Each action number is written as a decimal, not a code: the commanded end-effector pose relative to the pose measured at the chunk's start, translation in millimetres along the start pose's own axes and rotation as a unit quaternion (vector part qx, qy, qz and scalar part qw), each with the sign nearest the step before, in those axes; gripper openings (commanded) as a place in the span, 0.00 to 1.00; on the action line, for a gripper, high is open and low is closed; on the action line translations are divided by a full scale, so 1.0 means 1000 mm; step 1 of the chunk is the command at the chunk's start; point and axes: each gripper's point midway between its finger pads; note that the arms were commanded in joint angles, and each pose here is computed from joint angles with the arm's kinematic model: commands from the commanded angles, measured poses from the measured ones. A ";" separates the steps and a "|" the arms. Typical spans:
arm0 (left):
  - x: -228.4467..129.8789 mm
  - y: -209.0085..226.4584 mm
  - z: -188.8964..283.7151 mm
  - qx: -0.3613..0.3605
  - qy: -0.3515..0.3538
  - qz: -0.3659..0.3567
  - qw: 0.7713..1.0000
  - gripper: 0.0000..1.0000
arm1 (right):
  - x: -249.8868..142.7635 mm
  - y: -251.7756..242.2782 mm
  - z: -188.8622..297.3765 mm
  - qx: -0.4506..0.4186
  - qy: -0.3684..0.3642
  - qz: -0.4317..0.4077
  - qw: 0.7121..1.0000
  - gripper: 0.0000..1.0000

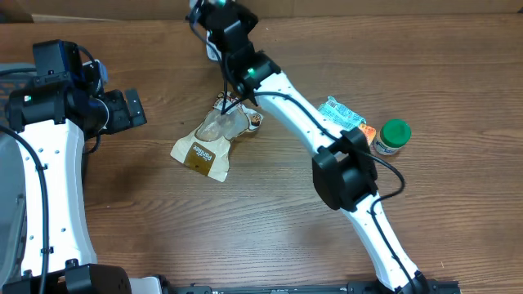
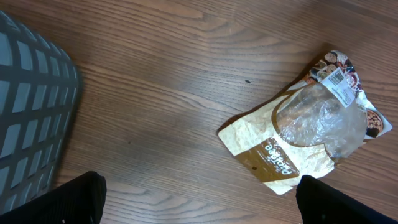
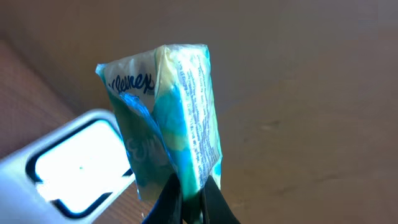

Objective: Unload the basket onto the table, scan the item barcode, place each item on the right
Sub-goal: 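Hold the tissue pack in front of the white scanner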

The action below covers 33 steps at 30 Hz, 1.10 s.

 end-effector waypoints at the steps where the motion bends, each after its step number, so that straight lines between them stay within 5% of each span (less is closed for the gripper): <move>1: 0.002 -0.003 0.003 -0.003 -0.006 -0.010 1.000 0.99 | -0.027 0.027 -0.019 0.016 0.011 0.091 0.996 0.04; 10: 0.002 -0.003 0.003 -0.003 -0.006 -0.010 1.000 1.00 | -0.055 0.041 -0.038 0.024 0.019 0.092 0.995 0.04; 33: 0.002 -0.003 0.003 -0.003 -0.006 -0.010 1.000 1.00 | -0.043 0.031 -0.031 -0.012 0.023 0.085 0.996 0.04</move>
Point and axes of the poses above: each gripper's point midway between its finger pads, its own z axis back along the fingers, its own y axis along the line the jaws close on, x = y × z, and after that the axes turned 3 degrees about -z, right-handed
